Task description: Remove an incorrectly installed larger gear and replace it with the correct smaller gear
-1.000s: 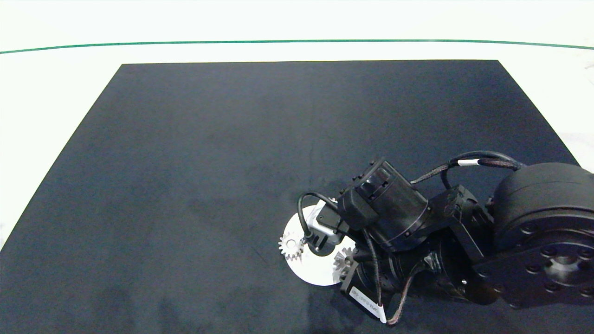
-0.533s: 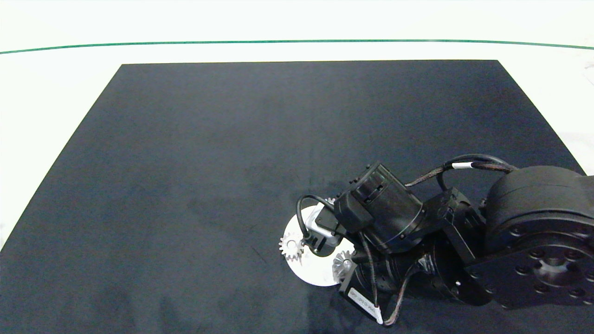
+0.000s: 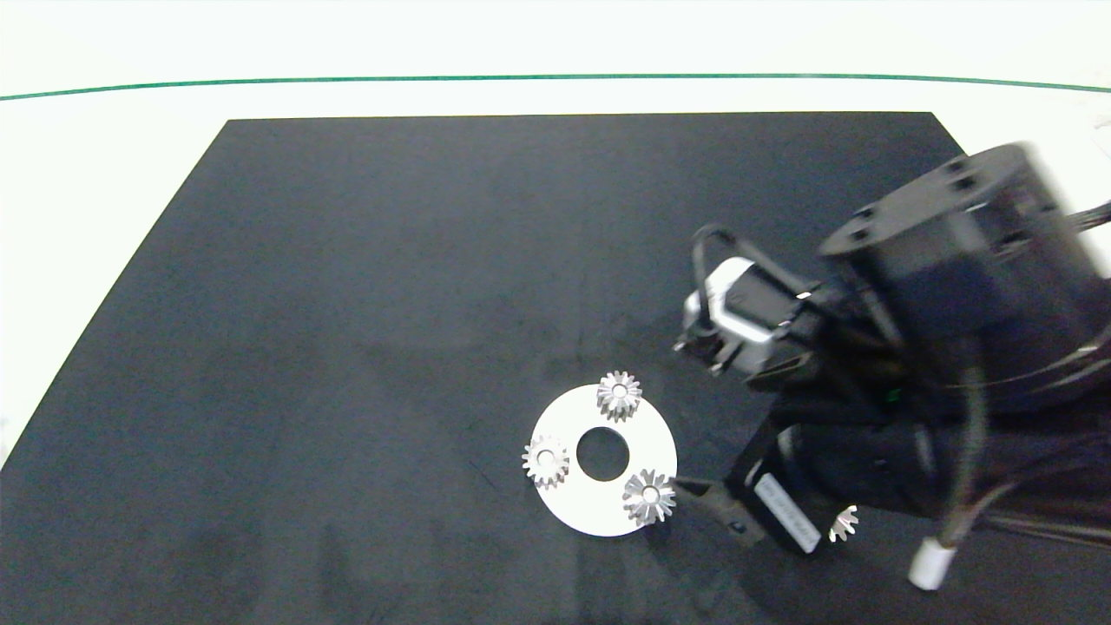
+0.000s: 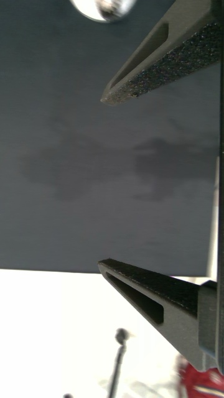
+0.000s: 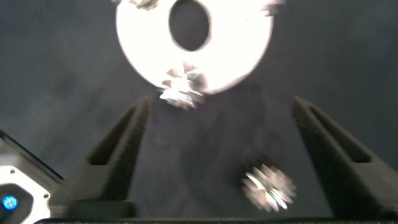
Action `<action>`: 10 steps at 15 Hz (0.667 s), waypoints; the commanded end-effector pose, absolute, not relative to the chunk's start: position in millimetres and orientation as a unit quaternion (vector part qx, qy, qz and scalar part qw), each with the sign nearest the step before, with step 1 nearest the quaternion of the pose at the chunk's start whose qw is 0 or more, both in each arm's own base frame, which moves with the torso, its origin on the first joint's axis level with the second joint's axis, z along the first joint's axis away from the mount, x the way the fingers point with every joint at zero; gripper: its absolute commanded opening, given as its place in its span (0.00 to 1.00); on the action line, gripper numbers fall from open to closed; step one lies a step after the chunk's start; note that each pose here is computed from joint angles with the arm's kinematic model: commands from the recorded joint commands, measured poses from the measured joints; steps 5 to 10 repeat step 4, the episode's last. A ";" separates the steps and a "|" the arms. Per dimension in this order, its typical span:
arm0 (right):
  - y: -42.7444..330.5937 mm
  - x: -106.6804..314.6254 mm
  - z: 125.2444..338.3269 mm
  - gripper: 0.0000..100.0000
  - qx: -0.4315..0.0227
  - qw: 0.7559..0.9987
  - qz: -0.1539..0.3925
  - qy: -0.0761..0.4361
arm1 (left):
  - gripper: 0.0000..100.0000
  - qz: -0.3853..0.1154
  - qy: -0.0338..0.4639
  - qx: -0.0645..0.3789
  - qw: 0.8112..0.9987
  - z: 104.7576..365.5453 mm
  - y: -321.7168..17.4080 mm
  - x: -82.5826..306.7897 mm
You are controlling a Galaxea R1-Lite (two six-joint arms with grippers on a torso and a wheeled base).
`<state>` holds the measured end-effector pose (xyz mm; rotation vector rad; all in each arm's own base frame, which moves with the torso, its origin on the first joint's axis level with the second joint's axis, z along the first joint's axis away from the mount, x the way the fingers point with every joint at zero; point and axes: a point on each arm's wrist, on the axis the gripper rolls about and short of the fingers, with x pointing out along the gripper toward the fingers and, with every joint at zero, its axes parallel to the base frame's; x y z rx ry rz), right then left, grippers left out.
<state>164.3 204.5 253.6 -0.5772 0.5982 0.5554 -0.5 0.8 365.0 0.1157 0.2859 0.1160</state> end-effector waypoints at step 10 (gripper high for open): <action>19.2 49.3 294.3 1.00 -0.147 0.981 -0.005 0.122 | 1.00 0.037 -0.002 0.017 0.999 359.9 -3.1 -74.8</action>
